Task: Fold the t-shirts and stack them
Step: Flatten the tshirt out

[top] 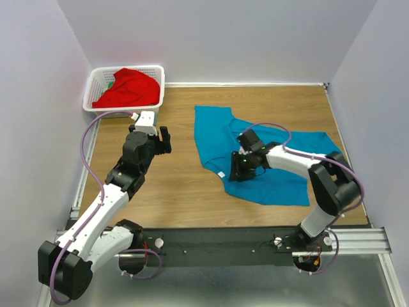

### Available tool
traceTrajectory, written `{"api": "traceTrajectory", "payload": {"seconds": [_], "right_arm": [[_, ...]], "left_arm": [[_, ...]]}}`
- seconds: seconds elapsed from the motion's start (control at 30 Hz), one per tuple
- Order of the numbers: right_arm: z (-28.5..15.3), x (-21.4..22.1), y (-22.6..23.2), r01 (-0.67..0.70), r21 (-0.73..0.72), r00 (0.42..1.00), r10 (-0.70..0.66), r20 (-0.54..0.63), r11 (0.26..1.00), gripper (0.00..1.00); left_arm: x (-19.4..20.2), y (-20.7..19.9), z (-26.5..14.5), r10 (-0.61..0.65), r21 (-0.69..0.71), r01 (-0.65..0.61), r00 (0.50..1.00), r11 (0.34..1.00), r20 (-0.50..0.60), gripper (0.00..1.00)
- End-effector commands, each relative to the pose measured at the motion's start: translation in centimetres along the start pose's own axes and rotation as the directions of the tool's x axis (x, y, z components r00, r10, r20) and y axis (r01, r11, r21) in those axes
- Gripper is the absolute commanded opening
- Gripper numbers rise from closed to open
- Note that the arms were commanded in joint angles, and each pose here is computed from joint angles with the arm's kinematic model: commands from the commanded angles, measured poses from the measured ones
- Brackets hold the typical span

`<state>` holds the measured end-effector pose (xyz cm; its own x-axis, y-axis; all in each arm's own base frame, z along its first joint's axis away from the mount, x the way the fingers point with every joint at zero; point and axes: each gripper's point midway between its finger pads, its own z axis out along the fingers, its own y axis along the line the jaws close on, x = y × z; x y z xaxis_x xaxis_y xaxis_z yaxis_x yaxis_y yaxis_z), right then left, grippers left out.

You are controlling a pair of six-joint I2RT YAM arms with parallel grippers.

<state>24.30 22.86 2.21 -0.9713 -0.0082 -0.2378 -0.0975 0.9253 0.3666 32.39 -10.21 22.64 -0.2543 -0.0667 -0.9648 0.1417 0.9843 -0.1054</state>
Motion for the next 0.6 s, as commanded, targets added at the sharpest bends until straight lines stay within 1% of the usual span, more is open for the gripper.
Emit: {"api": "traceTrajectory", "payload": {"seconds": [0.0,0.07,0.1,0.13,0.17,0.23,0.27,0.3,0.33,0.37,0.43,0.53,0.57], "right_arm": [[3.1,0.7,5.0,0.03,-0.088,0.998,-0.035,-0.049,0.996,0.52],[5.1,-0.1,8.3,0.057,-0.129,0.997,-0.063,-0.043,0.99,0.49],[7.0,0.0,9.0,0.034,-0.12,0.997,-0.042,-0.069,0.992,0.49],[6.5,-1.1,11.0,0.041,-0.153,0.998,-0.047,-0.033,0.987,0.49],[7.7,-2.2,13.4,0.047,-0.169,0.999,-0.05,-0.011,0.984,0.49],[9.9,-2.4,15.1,0.061,-0.172,0.998,-0.065,-0.018,0.983,0.5],[10.1,-3.2,16.4,0.07,-0.193,0.997,-0.072,-0.003,0.979,0.5],[9.3,-4.9,19.0,0.09,-0.252,0.996,-0.085,0.031,0.963,0.5],[9.1,-5.5,20.0,0.094,-0.273,0.995,-0.086,0.041,0.957,0.5],[9.0,-5.8,20.4,0.096,-0.282,0.995,-0.086,0.046,0.955,0.5],[7.6,-6.8,20.8,0.128,-0.281,0.99,-0.105,0.093,0.951,0.53],[5.0,-7.1,19.0,0.178,-0.223,0.977,-0.145,0.157,0.958,0.55],[4.4,-7.4,17.6,0.175,-0.184,0.974,-0.142,0.179,0.967,0.55]], "left_arm": [[-1.1,0.6,-0.5,-0.016,-0.029,0.017,0.999,0.999,0.035,0.79],[-1.2,0.9,-0.6,-0.018,-0.045,0.02,0.999,0.999,0.039,0.79],[-1.2,1.0,-0.7,-0.018,-0.047,0.02,0.999,0.999,0.041,0.79],[-1.3,0.9,-0.7,-0.019,-0.045,0.02,0.999,0.999,0.042,0.79],[-1.3,0.8,-0.7,-0.019,-0.04,0.02,0.999,0.999,0.041,0.8],[-1.3,0.8,-0.7,-0.019,-0.039,0.02,0.999,0.999,0.04,0.8],[-1.1,0.9,-0.7,-0.019,-0.04,0.02,0.999,0.999,0.035,0.79],[-1.1,0.8,-0.7,-0.02,-0.035,0.021,0.999,0.999,0.036,0.79],[-1.1,0.8,-0.7,-0.02,-0.032,0.021,0.999,0.999,0.037,0.8],[-1.0,0.7,-0.7,-0.019,-0.028,0.02,0.999,0.999,0.035,0.79],[-0.9,0.6,-0.8,-0.019,-0.022,0.02,0.999,1.0,0.032,0.79],[-0.9,0.2,-0.7,-0.018,-0.003,0.018,0.999,1.0,0.032,0.79],[-1.0,0.1,-0.7,-0.019,0.003,0.019,0.999,1.0,0.034,0.79]]}}
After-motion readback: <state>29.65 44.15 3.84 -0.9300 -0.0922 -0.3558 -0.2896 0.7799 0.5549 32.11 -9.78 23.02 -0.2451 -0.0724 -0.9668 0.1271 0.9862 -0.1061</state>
